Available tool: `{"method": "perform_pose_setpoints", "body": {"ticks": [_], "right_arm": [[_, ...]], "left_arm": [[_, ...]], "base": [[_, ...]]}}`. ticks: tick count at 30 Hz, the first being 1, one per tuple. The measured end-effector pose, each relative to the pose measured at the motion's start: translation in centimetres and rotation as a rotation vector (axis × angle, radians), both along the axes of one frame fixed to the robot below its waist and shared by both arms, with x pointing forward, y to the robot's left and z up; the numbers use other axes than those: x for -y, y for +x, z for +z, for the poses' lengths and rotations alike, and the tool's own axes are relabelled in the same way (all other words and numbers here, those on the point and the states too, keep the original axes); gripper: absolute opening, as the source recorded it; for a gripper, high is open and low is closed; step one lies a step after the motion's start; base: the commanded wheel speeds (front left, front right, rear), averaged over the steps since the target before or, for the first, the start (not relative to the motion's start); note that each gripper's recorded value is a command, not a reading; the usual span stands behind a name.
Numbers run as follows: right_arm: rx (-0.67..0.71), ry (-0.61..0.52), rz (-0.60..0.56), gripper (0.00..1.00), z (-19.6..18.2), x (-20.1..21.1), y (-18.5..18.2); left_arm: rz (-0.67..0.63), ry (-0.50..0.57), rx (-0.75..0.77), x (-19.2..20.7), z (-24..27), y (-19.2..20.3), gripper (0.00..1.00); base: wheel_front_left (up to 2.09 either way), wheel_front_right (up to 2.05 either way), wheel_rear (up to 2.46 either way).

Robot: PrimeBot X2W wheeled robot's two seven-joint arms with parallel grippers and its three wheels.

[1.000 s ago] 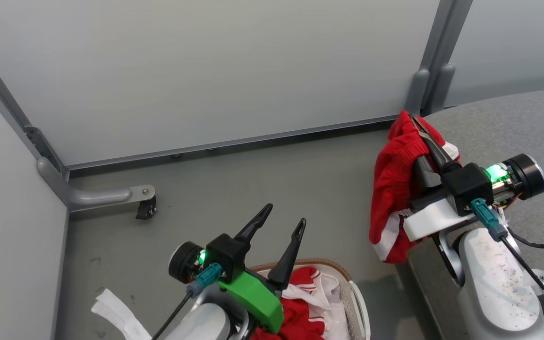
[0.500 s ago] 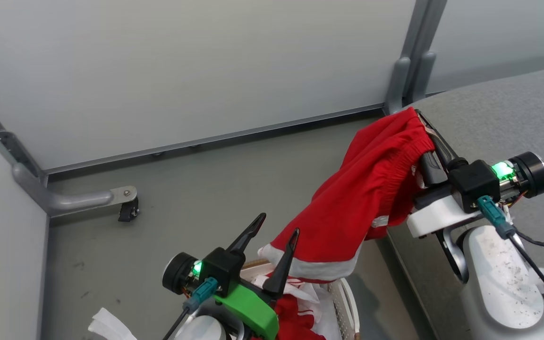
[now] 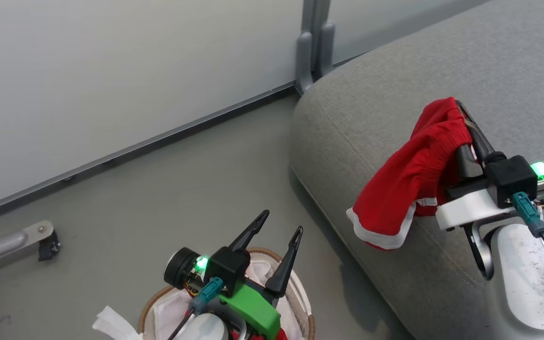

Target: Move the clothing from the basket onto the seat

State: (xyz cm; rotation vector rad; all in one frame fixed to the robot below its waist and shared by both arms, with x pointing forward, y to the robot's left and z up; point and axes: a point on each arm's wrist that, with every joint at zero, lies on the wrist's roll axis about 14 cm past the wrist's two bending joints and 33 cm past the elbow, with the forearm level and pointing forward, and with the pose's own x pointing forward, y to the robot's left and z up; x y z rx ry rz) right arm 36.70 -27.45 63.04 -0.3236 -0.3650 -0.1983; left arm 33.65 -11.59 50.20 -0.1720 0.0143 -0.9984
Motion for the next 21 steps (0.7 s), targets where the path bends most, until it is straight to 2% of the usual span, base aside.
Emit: {"method": "perform_pose_setpoints", "body": {"ticks": [4, 11, 17, 21], "right_arm": [[-0.017, 0.007, -0.109, 0.0, -0.6, 3.4, -2.4], [-0.043, 0.014, -0.227, 0.0, -1.4, 6.6, -5.4], [-0.076, 0.013, -0.253, 0.0, -2.3, 7.3, -5.5], [-0.091, -0.009, -0.229, 0.0, -2.4, 6.7, -4.0]], "left_arm": [[-0.079, 0.009, -0.004, 2.2, -0.6, -0.8, 1.0], [-0.188, 0.009, -0.027, 5.0, -1.5, -2.2, 1.0], [-0.227, 0.002, -0.05, 5.9, -2.1, -2.6, 1.0], [-0.22, -0.005, -0.05, 5.7, -2.1, -2.2, 1.0]], "base": [[0.0, 0.0, 0.0], [0.0, 0.0, 0.0], [0.0, 0.0, 0.0], [0.0, 0.0, 0.0]]}}
